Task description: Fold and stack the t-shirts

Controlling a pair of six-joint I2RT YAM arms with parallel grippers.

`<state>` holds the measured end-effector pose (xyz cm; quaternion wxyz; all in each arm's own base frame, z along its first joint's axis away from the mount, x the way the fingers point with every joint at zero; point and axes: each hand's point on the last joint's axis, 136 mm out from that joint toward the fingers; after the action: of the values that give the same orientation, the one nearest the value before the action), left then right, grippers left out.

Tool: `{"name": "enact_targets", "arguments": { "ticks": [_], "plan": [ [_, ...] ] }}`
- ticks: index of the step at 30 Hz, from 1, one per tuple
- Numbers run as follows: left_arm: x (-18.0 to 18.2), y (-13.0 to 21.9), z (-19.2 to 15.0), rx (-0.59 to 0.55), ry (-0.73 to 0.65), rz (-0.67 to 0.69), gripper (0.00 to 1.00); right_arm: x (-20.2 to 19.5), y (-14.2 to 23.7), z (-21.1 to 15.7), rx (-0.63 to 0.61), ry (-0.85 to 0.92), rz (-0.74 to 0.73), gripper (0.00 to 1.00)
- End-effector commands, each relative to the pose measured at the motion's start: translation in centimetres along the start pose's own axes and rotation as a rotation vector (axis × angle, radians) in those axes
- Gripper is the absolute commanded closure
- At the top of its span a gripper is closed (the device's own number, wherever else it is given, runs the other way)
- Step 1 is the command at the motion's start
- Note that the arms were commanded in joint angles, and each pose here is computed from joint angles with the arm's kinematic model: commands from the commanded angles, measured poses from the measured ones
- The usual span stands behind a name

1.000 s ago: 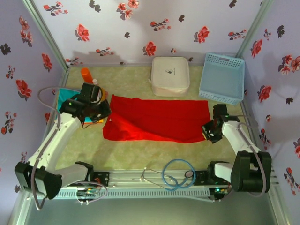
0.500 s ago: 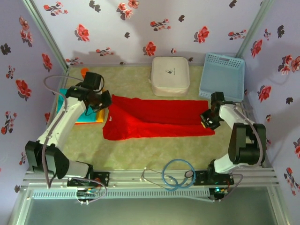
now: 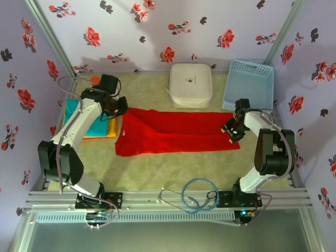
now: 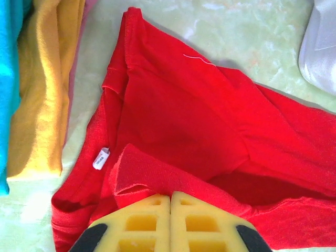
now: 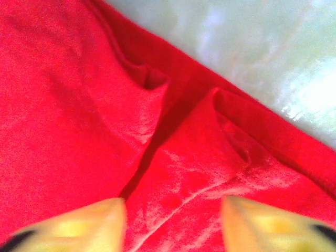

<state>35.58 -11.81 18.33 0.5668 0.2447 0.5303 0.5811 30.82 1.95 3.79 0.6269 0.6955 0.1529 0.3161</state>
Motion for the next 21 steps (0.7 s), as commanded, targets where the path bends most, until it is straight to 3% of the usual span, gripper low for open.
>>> {"name": "enact_targets", "arguments": {
  "ticks": [1, 9, 21],
  "plan": [
    [-0.4, 0.4, 1.8, -0.043, -0.037, -0.003, 1.00, 1.0, 1.7, 0.6, -0.034, 0.022, 0.046, 0.29],
    [-0.6, -1.1, 2.6, -0.024, -0.033, 0.013, 1.00, 2.1, 4.5, 0.6, -0.087, 0.090, 0.120, 0.06],
    [-1.8, -5.5, 4.9, 0.030, -0.016, 0.046, 1.00, 0.8, 5.9, -0.9, -0.119, 0.144, 0.150, 0.01]
  ]
}}
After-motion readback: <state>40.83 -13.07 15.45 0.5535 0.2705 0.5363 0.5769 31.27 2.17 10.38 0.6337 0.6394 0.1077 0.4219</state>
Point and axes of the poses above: each hand's point on the last joint's axis, 136 mm out from that joint toward the fingers, its own y axis back along the fingers, its own x axis along the line the jaws close on, z = x × y, and after that the axes turned 3 degrees about y, right-handed
